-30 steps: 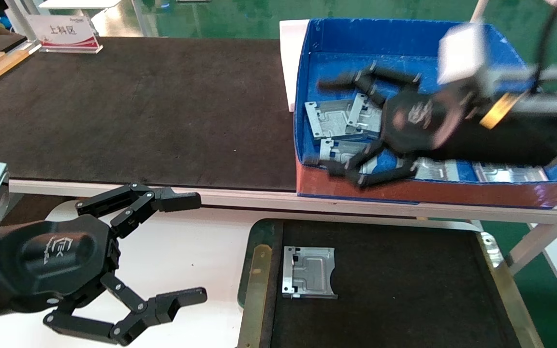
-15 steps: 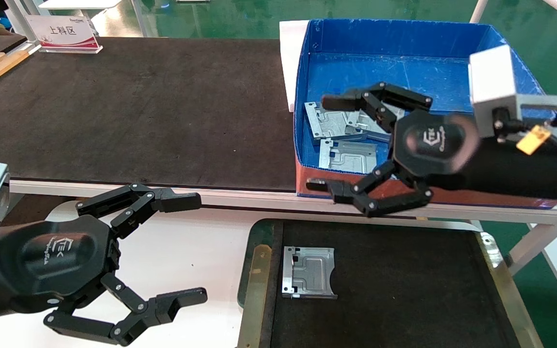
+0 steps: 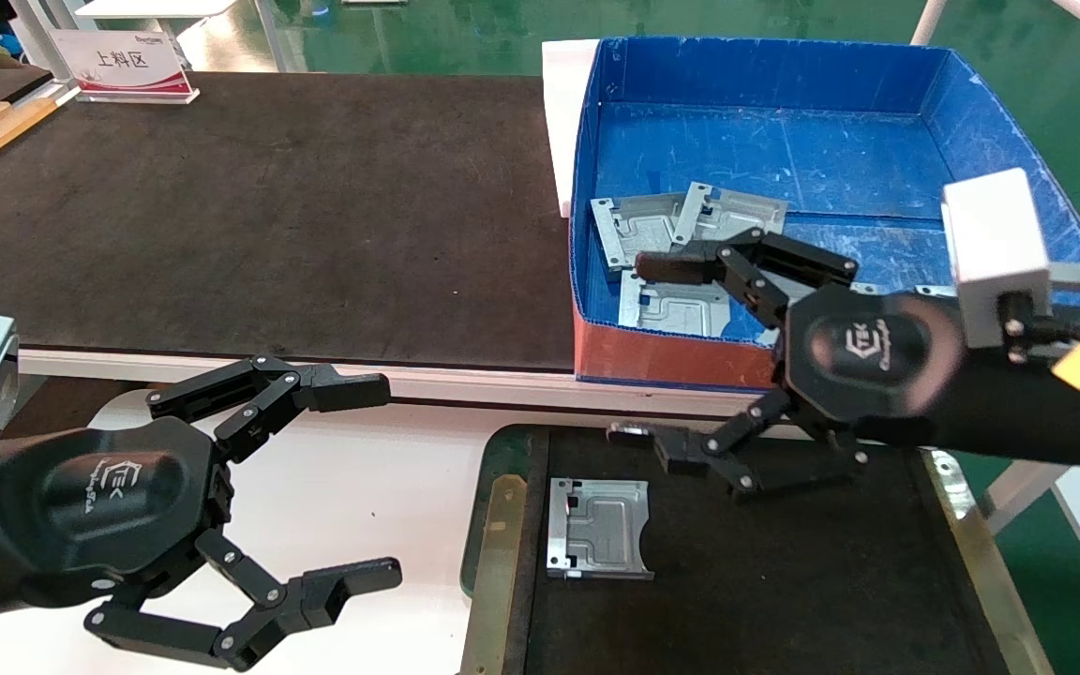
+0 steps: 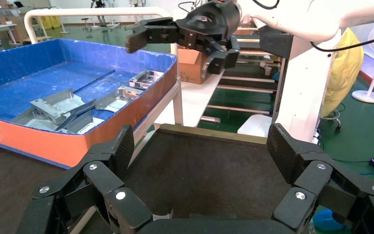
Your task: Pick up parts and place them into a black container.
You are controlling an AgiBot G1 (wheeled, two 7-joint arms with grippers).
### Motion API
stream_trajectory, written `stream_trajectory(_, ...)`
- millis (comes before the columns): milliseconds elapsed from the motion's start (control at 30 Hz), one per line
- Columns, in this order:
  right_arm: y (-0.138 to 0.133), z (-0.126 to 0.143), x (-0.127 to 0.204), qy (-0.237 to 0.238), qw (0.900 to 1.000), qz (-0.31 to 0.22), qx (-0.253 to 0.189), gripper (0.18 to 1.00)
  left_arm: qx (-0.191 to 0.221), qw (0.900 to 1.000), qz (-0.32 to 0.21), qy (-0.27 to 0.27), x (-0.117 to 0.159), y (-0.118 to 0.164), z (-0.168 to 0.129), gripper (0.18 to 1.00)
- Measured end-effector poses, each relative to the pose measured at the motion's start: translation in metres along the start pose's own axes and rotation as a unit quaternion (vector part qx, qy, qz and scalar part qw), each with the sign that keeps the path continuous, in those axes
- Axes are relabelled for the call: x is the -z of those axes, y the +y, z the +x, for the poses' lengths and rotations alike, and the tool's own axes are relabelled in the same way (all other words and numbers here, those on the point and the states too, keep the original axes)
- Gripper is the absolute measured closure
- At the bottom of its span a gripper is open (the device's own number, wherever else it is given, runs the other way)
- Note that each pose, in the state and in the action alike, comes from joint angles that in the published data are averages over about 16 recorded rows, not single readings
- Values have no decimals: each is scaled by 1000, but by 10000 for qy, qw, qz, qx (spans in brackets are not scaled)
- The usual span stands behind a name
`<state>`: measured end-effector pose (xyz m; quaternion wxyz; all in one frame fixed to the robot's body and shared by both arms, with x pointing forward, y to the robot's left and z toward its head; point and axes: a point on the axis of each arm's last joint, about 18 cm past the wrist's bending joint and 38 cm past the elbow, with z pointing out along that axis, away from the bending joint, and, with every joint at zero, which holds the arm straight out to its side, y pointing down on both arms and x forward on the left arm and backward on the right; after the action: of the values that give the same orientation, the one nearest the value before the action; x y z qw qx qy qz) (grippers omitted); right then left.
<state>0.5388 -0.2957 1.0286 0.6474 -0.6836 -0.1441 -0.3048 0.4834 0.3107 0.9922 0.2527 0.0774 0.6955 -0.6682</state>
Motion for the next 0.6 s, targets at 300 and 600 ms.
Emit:
stream_trajectory(300,0,-21,8,-43,9997,15,-254,178,0,10000,0,0,0,0,0,184)
stream_trajectory(600,-3,-44,15,-102,9987,-15,-492,178,0,10000,0,0,0,0,0,184)
